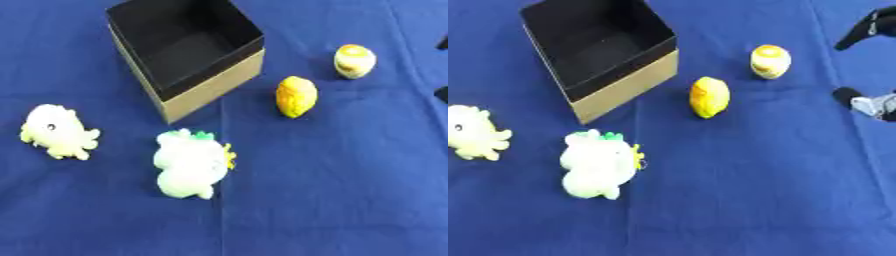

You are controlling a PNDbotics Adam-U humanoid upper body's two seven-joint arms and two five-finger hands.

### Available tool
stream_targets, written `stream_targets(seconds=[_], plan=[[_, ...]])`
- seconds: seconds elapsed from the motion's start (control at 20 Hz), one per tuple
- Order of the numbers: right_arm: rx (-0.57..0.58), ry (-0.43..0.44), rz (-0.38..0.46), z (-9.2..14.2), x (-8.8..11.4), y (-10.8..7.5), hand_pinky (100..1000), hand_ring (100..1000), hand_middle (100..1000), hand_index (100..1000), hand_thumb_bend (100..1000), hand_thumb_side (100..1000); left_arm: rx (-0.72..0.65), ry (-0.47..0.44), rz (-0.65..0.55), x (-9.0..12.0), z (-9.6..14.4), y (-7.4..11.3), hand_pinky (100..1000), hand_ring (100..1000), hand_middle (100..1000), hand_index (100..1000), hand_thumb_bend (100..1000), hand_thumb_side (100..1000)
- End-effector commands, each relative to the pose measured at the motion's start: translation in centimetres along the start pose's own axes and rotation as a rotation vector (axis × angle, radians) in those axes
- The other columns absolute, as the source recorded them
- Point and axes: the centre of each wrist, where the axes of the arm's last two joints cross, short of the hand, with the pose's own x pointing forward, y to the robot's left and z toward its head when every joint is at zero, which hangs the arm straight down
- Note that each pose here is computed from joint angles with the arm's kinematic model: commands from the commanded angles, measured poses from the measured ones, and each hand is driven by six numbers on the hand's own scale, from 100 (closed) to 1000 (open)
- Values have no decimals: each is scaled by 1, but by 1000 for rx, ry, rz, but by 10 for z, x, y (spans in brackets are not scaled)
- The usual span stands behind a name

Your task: Pick up objects on the table and place them in the box.

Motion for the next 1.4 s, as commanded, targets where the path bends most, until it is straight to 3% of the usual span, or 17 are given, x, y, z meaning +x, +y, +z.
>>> stream_targets(seconds=[0.05,0.35,0.85,0.95,1.0,1.1,1.4], plan=[[94,3,50,1,4,-3,839,806,704,762,362,330,-13,-31,-13,6,-6,5,746,629,624,818,276,532],[196,-17,14,-1,6,5,837,796,705,761,357,344,-22,-40,-4,7,-9,4,747,629,624,818,278,530],[93,-2,-31,-11,14,-13,832,801,712,767,392,306,-27,-35,7,7,-8,2,747,629,625,817,279,532],[70,14,-34,-13,15,-18,832,803,714,769,444,256,-27,-34,9,7,-8,2,747,629,625,817,279,532],[60,22,-36,-14,16,-21,832,804,714,771,489,179,-27,-33,10,7,-8,2,747,628,625,817,279,533],[52,36,-45,-16,19,-24,835,809,717,776,487,100,-28,-33,14,7,-8,1,747,628,624,817,277,534],[54,49,-55,-22,24,-35,840,814,714,783,415,100,-27,-29,24,7,-8,-1,747,628,624,817,275,536]])
